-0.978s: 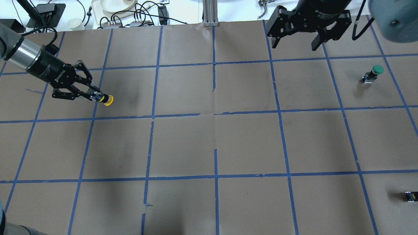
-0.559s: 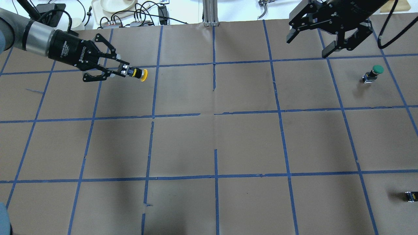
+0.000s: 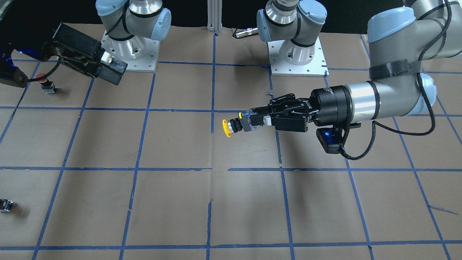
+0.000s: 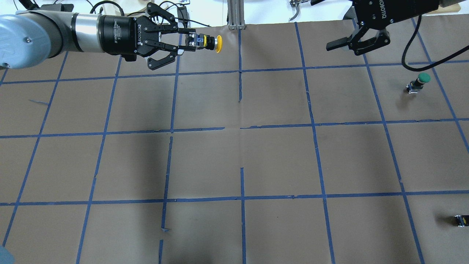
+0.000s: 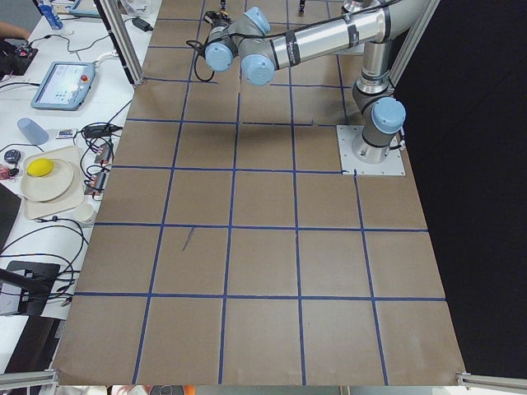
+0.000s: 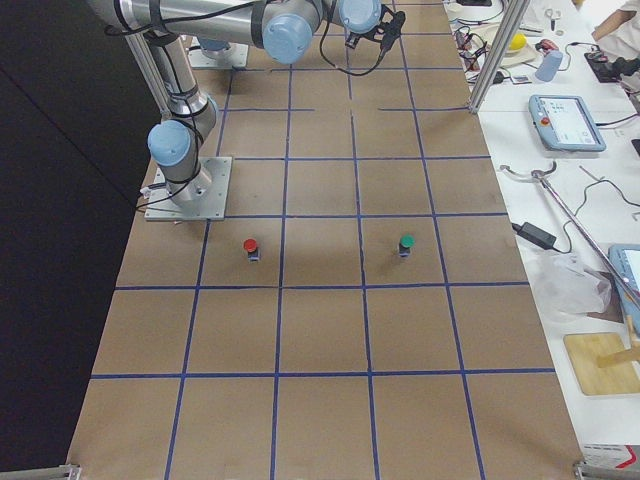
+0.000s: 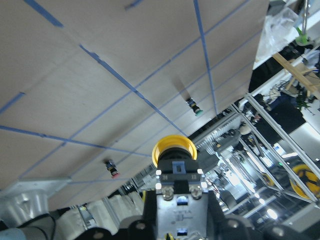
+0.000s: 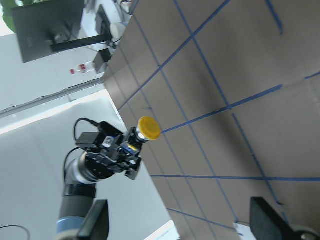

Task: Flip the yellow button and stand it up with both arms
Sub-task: 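Lift the yellow button with the left gripper toward the right gripper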

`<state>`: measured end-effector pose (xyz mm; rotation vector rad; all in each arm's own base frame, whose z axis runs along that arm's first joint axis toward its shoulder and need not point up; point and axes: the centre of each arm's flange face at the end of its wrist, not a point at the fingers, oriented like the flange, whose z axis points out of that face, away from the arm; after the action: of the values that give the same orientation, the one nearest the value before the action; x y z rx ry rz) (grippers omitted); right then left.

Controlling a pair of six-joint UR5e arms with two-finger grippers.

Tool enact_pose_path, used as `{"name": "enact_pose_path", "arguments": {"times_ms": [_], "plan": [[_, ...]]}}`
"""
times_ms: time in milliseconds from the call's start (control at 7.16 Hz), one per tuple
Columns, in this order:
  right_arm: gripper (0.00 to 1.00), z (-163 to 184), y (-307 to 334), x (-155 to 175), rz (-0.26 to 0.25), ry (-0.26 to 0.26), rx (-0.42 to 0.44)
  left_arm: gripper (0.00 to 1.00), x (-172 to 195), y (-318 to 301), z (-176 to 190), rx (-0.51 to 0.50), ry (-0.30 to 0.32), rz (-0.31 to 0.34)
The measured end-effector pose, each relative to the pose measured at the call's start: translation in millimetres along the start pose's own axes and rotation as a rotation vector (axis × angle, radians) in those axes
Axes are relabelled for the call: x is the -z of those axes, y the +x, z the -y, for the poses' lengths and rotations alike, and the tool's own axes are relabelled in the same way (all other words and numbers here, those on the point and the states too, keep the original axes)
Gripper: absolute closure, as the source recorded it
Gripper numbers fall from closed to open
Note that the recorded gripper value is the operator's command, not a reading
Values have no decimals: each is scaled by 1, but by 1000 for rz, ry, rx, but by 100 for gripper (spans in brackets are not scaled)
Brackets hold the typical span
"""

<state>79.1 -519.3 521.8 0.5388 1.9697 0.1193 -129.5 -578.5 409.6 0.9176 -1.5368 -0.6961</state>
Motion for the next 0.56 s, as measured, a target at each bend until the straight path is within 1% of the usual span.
{"name": "enact_pose_path", "arguments": {"times_ms": [140,279,419,559], "plan": [[0,-3,0,-9,99,-30,-22,98,-17,3,-12,35,-46,-43],[0,-5,5,-22,175,-61,-38,98,-33,6,-28,67,-88,-76],[0,-5,16,-34,236,-82,-44,98,-44,5,-45,94,-122,-98],[0,-4,23,-42,269,-87,-30,98,-50,2,-56,117,-143,-112]]}}
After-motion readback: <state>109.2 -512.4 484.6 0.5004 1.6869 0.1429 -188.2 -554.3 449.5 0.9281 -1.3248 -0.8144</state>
